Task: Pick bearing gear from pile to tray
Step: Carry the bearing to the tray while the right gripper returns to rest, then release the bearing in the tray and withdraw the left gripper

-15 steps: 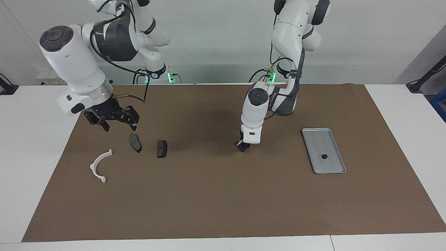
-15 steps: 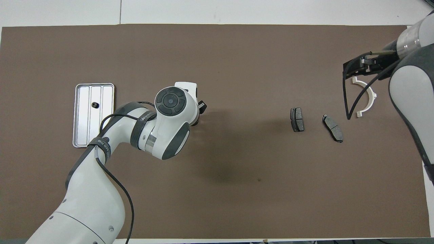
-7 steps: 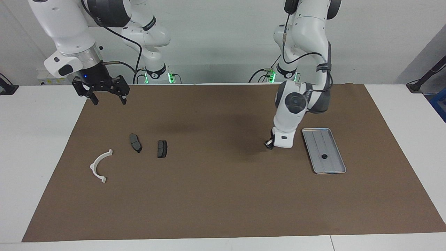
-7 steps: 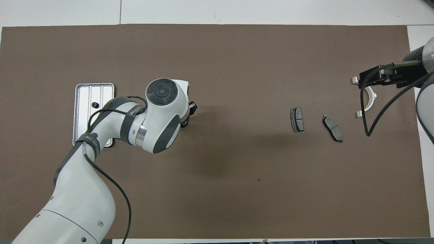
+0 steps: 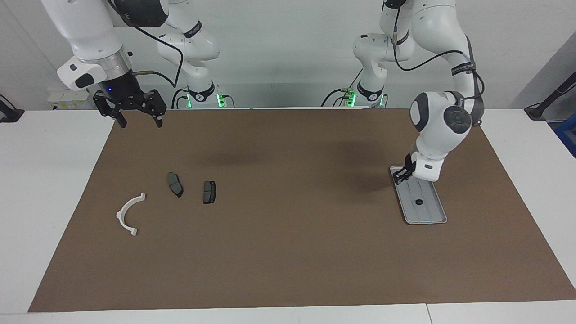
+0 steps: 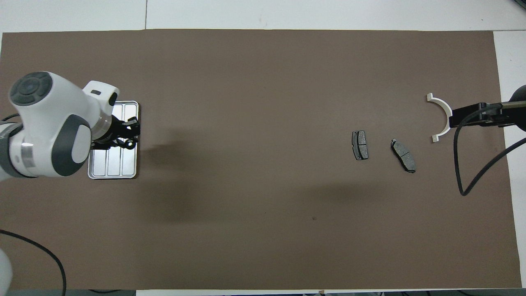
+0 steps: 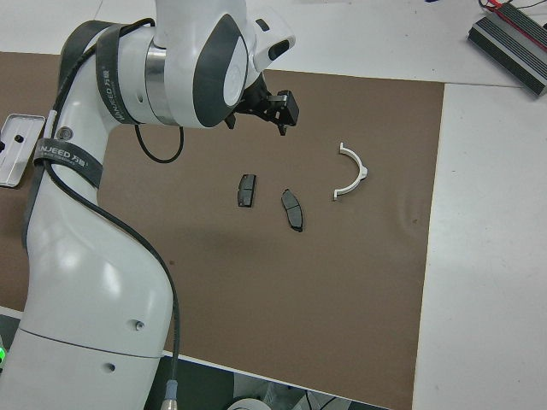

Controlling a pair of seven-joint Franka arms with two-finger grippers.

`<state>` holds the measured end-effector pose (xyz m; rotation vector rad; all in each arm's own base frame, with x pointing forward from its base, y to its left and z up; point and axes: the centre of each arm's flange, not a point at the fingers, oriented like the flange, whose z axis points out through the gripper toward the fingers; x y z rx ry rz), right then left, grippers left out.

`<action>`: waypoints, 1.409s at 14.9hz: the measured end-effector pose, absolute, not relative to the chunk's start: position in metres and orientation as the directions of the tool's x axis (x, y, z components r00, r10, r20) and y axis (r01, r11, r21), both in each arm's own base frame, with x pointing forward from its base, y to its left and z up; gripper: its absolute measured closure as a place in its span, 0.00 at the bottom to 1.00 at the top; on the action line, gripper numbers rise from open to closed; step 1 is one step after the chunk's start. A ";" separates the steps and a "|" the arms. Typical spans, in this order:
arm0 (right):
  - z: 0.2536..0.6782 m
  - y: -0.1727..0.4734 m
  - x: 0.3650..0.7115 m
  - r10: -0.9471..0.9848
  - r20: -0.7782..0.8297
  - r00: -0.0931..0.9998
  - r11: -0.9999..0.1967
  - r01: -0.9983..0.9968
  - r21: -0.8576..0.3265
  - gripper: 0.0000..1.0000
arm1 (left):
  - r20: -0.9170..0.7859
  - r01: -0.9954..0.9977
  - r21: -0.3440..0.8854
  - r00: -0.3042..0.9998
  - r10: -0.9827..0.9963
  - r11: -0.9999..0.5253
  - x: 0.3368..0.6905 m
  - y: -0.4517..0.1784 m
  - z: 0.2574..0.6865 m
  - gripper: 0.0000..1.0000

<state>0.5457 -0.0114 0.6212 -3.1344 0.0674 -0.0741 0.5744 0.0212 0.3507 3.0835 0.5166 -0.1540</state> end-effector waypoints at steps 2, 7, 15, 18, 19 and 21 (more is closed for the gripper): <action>0.622 -0.009 0.547 -0.039 0.055 0.998 -0.999 -0.039 -0.007 0.00 | -0.080 0.325 0.002 0.943 0.324 -0.946 0.567 0.026 0.335 0.65; 0.622 -0.007 0.547 -0.035 0.055 0.998 -0.999 -0.035 -0.006 0.00 | -0.069 0.338 0.038 0.940 0.335 -0.940 0.548 0.014 0.309 0.65; 0.623 -0.007 0.548 -0.035 0.067 0.997 -0.999 -0.035 -0.007 0.00 | -0.059 0.338 0.042 0.940 0.335 -0.940 0.545 0.013 0.311 0.65; 0.623 -0.007 0.548 -0.035 0.067 0.997 -0.999 -0.035 -0.007 0.00 | -0.048 0.337 0.045 0.941 0.334 -0.941 0.543 0.012 0.308 0.65; 0.623 -0.007 0.548 -0.035 0.067 0.997 -0.999 -0.035 -0.007 0.00 | -0.047 0.336 0.044 0.941 0.334 -0.941 0.542 0.012 0.306 0.65; 0.623 -0.007 0.548 -0.036 0.067 0.997 -0.999 -0.035 -0.007 0.00 | -0.048 0.336 0.043 0.941 0.334 -0.941 0.539 0.012 0.302 0.65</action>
